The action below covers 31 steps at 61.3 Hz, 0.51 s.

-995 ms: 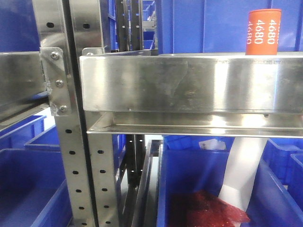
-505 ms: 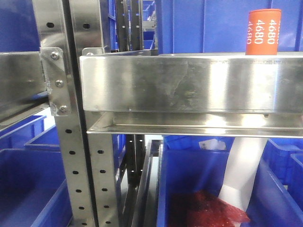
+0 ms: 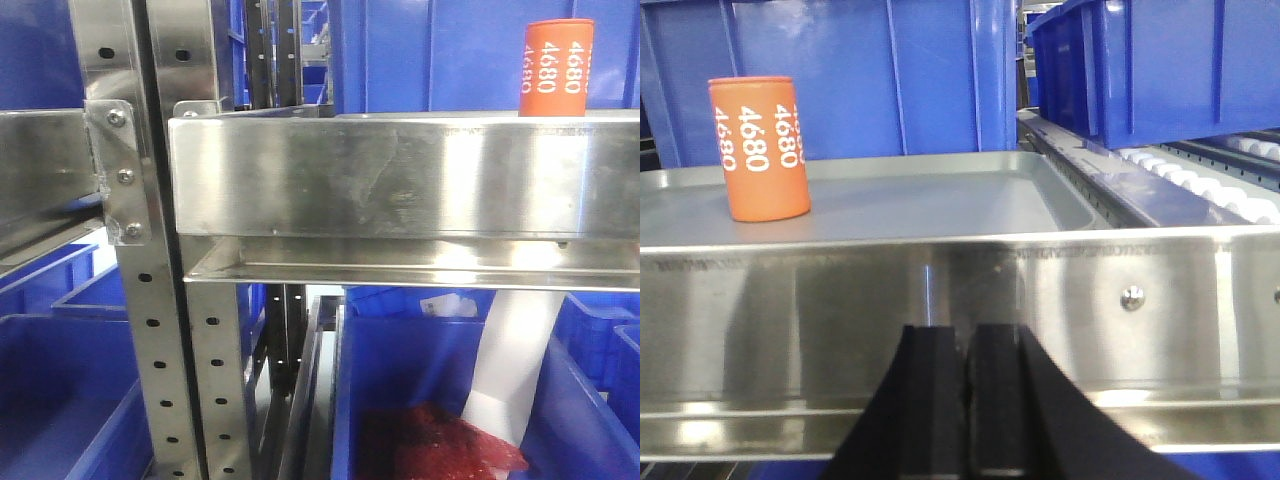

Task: Grab orange capacitor from left shelf to right conveyor

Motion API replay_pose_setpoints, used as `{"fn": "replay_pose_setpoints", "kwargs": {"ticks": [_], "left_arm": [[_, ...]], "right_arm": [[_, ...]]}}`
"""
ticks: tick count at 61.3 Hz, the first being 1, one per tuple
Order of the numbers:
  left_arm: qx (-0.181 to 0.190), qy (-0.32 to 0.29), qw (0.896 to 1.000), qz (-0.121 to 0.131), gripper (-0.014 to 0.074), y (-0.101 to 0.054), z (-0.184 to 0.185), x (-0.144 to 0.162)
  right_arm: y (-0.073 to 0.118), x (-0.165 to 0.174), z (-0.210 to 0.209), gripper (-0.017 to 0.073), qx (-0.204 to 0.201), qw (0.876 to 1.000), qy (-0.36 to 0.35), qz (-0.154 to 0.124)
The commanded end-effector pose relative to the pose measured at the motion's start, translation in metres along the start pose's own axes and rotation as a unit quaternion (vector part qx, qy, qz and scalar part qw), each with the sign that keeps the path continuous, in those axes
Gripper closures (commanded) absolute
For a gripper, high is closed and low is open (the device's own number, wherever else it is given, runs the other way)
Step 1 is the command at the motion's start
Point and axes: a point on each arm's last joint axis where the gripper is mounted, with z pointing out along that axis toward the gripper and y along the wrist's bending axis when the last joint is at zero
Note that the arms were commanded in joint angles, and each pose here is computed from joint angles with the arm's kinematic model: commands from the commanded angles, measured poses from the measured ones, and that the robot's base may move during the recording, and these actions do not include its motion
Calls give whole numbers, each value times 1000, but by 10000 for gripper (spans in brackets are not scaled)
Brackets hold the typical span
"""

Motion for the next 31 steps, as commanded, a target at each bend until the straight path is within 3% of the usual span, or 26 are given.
{"fn": "replay_pose_setpoints", "kwargs": {"ticks": [1, 8, 25, 31], "left_arm": [[1, -53, 999, -2, 720, 0, -2, -10], [1, -53, 999, -2, 720, 0, -2, -10], [1, -53, 999, -2, 720, 0, -2, -10], [1, -53, 999, -2, 720, 0, -2, -10]], "right_arm": [[1, -15, -2, 503, -3, 997, -74, -6], [2, -27, -5, 503, -6, 997, -81, 0], [12, -101, -11, 498, -13, 996, -86, -3], [15, -121, -3, 415, -12, 997, -79, -3]]}}
